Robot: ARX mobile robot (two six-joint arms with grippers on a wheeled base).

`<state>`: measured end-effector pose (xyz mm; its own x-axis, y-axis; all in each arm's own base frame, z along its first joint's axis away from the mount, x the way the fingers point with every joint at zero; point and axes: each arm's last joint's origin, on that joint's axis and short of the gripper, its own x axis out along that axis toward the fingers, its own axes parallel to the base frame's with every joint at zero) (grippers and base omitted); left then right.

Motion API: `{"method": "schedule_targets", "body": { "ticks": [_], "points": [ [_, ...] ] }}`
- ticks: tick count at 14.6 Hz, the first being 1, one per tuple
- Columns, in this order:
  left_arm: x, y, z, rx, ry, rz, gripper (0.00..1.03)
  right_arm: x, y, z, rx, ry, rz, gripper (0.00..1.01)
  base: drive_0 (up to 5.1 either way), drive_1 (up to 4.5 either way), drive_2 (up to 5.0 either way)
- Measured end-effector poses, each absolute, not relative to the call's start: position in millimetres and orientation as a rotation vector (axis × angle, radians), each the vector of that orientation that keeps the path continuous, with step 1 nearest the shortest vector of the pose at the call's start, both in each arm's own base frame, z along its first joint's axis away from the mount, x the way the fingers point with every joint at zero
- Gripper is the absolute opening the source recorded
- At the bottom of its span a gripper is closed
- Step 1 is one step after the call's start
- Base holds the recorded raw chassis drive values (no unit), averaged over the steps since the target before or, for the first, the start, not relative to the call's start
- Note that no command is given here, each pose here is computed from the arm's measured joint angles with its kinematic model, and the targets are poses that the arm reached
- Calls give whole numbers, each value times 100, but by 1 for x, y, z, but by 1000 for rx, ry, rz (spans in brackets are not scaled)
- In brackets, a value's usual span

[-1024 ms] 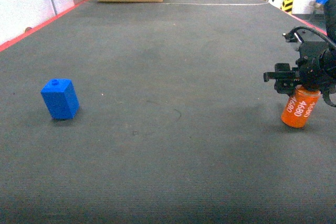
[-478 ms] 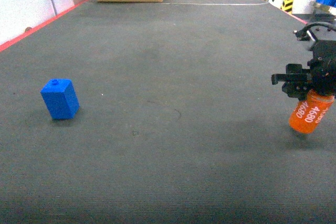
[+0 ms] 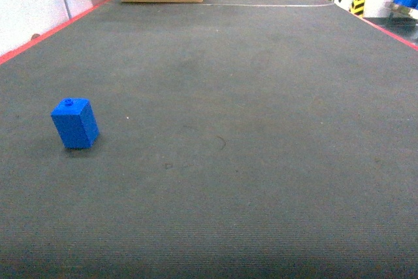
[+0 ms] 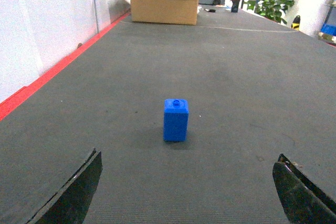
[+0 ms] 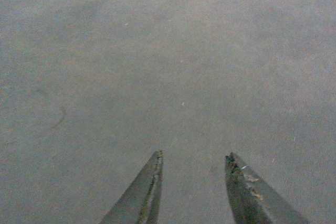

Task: Sort blue parts and orange caps into right shelf containers

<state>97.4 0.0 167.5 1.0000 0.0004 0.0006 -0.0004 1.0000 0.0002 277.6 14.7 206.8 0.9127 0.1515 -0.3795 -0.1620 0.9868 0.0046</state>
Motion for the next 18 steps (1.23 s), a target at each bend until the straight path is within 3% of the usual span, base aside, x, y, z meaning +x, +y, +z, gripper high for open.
{"method": "schedule_targets", "body": {
  "ticks": [1, 4, 6, 8, 10, 12, 15, 16, 18],
  "points": [
    [97, 0, 167, 0, 0, 0, 98, 250, 15, 207, -30, 369, 168, 35, 0, 0, 0],
    [97, 0, 168, 0, -1, 0, 98, 248, 15, 212, -30, 344, 166, 35, 0, 0, 0],
    [104, -5, 170, -6, 163, 176, 98, 248, 15, 211, -30, 343, 166, 35, 0, 0, 0],
    [135, 1, 203, -19, 137, 285, 98, 248, 15, 211, -30, 343, 168, 35, 0, 0, 0],
    [180, -4, 225, -25, 137, 180, 98, 248, 15, 211, -30, 342, 168, 35, 0, 0, 0],
    [241, -9, 220, -21, 275, 80, 98, 248, 15, 211, -30, 344, 168, 35, 0, 0, 0],
    [328, -14, 204, 8, 379, 69, 98, 248, 15, 211, -30, 344, 168, 35, 0, 0, 0],
    [345, -13, 197, 27, 392, 105, 98, 248, 15, 211, -30, 343, 168, 35, 0, 0, 0],
    [346, -12, 179, 55, 462, 128, 98, 248, 15, 211, -31, 344, 165, 34, 0, 0, 0]
  ]
}}
